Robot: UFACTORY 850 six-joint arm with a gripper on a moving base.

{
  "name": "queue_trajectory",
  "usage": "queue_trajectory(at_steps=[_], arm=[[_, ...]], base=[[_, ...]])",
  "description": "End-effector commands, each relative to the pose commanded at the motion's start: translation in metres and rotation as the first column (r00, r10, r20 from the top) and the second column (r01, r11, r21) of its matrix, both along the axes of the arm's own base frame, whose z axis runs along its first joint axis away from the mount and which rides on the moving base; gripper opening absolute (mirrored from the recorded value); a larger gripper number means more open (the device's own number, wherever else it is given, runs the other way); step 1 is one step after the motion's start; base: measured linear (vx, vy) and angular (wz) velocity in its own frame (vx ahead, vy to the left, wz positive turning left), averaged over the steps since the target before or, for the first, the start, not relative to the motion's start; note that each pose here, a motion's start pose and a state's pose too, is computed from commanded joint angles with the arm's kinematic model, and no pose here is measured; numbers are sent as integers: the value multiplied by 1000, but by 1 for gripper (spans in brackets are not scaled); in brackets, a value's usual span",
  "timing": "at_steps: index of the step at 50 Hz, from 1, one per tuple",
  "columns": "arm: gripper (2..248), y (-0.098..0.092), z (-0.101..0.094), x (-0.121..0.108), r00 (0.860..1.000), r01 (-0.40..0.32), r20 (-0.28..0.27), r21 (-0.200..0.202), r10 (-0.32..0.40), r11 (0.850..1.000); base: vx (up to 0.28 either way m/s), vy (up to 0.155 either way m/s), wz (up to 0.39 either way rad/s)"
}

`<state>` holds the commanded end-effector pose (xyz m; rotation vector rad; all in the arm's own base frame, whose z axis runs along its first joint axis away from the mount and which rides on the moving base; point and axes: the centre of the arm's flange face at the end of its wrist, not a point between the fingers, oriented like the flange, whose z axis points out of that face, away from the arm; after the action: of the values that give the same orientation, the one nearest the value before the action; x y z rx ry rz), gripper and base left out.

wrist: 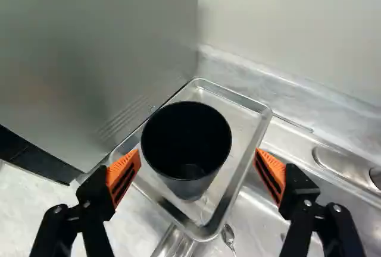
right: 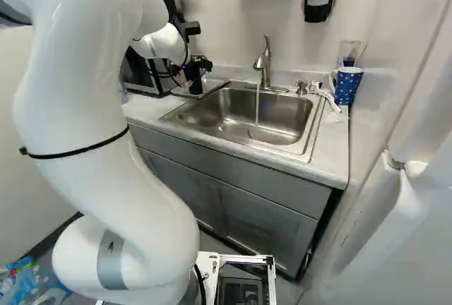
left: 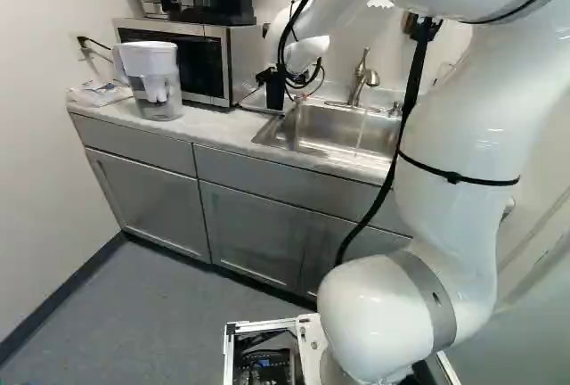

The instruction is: Rinse the cup and place it in the tray

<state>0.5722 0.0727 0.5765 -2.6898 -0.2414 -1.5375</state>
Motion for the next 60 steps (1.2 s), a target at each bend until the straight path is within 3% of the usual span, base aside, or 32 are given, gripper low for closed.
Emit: queue_trajectory(at_steps=[60], arm=[[247, -4, 69, -12, 992, 3, 123, 16, -5, 1000]], base=[[0, 0, 0]])
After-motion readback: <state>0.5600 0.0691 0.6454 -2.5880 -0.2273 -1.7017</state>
